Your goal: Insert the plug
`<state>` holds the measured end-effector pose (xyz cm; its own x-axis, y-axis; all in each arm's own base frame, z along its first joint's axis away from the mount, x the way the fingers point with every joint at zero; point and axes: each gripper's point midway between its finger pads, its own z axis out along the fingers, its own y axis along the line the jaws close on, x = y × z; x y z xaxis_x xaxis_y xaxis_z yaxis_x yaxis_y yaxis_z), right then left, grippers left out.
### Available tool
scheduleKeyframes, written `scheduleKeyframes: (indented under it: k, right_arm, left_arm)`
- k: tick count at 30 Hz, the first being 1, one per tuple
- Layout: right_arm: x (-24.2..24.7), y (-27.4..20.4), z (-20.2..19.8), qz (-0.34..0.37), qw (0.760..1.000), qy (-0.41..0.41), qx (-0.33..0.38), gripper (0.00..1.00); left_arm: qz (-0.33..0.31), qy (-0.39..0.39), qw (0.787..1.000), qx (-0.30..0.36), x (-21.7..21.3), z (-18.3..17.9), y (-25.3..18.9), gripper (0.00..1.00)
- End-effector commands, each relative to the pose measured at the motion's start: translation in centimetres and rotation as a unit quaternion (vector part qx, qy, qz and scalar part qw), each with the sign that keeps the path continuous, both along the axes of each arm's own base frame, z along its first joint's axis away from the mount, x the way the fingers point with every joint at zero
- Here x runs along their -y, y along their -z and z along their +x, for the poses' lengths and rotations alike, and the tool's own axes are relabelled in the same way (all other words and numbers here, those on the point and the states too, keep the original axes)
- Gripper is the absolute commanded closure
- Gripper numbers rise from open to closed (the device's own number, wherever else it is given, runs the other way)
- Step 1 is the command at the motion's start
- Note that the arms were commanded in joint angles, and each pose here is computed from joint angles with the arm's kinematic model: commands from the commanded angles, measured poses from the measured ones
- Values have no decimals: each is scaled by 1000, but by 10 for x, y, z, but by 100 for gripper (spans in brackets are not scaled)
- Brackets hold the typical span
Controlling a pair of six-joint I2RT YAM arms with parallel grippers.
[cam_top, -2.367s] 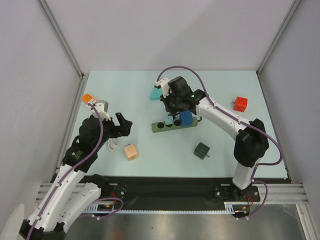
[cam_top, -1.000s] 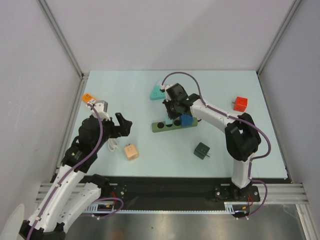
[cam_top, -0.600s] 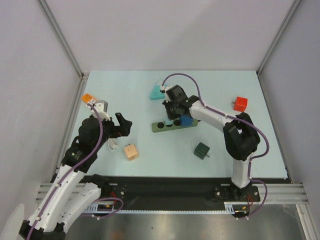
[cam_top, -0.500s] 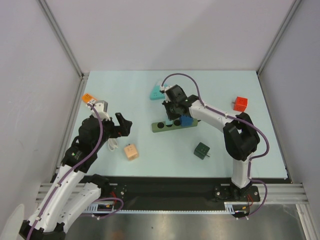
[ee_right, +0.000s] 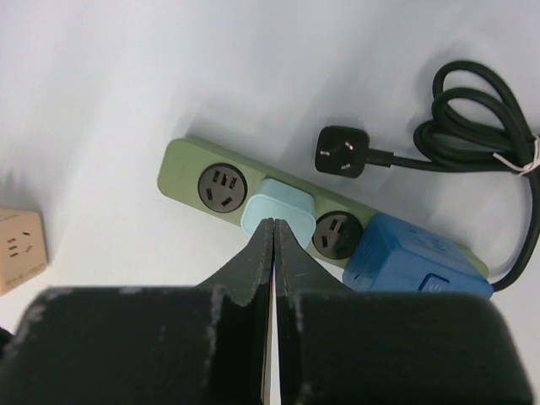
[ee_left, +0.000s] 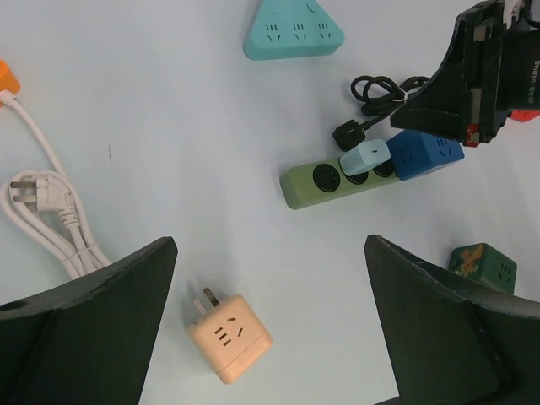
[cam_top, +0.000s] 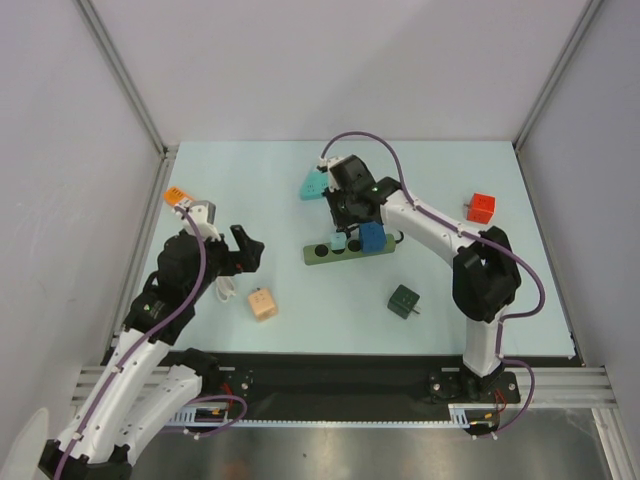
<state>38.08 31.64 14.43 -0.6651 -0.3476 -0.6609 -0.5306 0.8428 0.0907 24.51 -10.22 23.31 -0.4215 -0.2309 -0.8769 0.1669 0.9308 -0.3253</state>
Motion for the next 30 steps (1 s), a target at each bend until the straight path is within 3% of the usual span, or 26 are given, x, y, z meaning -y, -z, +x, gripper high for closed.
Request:
scheduleKeyframes:
  k: [1,4,7,9,11,13,14,15,21,25,27,28,30]
  right_arm:
    - [8,-5,-10,-3,1000,6,-5,100]
    - [11,-24,-7,5,1000,17,16,100]
    - [24,-58,-6,-2,998,37,54,85]
    - [35,-77,-7,0,995,63,75,81]
    - [45,-98,-17,18,993,72,93,63]
    - [49,-122,-27,50,989,72,115,36]
    - [48,-118,-33,58,990,64,110,29]
    - [49,-124,-37,68,989,61,113,1]
    - [45,-140,-57,128,984,42,117,0]
    - [39,-136,-68,182,979,34,91,0]
    - [40,-151,-77,225,970,-3,89,0]
    - [44,-135,-82,230,970,-12,75,0]
    - [51,-155,-83,293,952,-7,89,0]
  left_arm:
    - [-1,6,1000,14,2,5,-5,0]
    - [-2,10,1000,5,4,5,1,0]
    - [-16,17,999,-30,11,3,12,0]
    - [-31,39,996,-67,21,-4,22,0]
    - [-29,49,995,-82,25,-6,23,0]
    - [-13,34,993,-113,18,-9,33,0]
    - [-10,29,993,-118,17,-9,32,0]
    - [-4,24,990,-136,14,-13,39,0]
    - [-7,9,973,-229,15,-28,87,3]
    - [-14,0,962,-273,21,-36,110,11]
    - [-9,-18,955,-295,20,-37,121,14]
    - [-4,-24,952,-304,19,-39,126,14]
    - [-5,-33,946,-322,21,-45,133,15]
